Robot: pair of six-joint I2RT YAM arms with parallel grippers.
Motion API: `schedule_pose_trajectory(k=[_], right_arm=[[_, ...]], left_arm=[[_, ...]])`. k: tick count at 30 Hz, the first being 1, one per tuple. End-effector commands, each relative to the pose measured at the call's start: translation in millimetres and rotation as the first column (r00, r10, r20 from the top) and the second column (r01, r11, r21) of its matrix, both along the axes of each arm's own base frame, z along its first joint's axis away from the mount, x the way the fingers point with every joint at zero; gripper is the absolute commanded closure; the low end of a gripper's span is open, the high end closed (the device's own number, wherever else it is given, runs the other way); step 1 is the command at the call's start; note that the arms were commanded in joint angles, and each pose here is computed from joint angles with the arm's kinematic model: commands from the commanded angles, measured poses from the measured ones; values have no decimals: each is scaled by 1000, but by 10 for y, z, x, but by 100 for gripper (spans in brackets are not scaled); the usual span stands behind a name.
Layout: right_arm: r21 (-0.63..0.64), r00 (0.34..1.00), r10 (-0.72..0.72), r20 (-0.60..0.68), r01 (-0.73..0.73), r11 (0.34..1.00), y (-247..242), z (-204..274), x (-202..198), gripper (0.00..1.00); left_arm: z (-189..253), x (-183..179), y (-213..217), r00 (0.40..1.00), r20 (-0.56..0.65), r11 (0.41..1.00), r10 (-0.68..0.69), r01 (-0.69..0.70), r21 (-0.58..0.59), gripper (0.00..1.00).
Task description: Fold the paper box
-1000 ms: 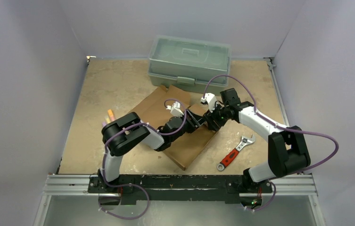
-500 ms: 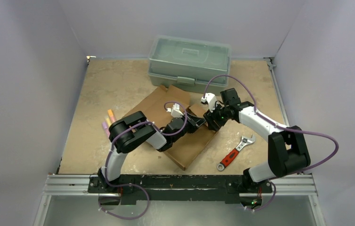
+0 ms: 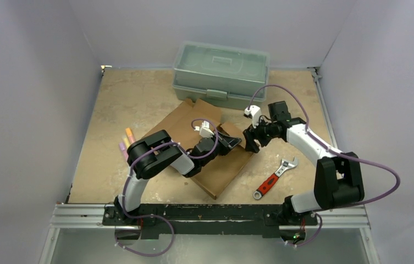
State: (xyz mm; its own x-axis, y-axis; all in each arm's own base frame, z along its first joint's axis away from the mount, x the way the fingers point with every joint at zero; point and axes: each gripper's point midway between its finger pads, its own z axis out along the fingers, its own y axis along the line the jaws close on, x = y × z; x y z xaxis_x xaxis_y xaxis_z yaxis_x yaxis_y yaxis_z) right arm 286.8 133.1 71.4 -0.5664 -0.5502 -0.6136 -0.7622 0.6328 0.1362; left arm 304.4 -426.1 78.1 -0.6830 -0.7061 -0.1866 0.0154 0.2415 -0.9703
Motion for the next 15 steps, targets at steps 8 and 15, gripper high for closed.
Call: schedule_pose_trajectory(k=[8, 15], right_arm=[[103, 999, -11, 44, 7, 995, -31, 320, 77, 28], [91, 1000, -19, 21, 17, 996, -66, 259, 71, 33]], left_arm=[[-2, -15, 37, 999, 31, 1000, 8, -7, -3, 100], [-19, -50, 75, 999, 42, 1000, -18, 19, -11, 100]])
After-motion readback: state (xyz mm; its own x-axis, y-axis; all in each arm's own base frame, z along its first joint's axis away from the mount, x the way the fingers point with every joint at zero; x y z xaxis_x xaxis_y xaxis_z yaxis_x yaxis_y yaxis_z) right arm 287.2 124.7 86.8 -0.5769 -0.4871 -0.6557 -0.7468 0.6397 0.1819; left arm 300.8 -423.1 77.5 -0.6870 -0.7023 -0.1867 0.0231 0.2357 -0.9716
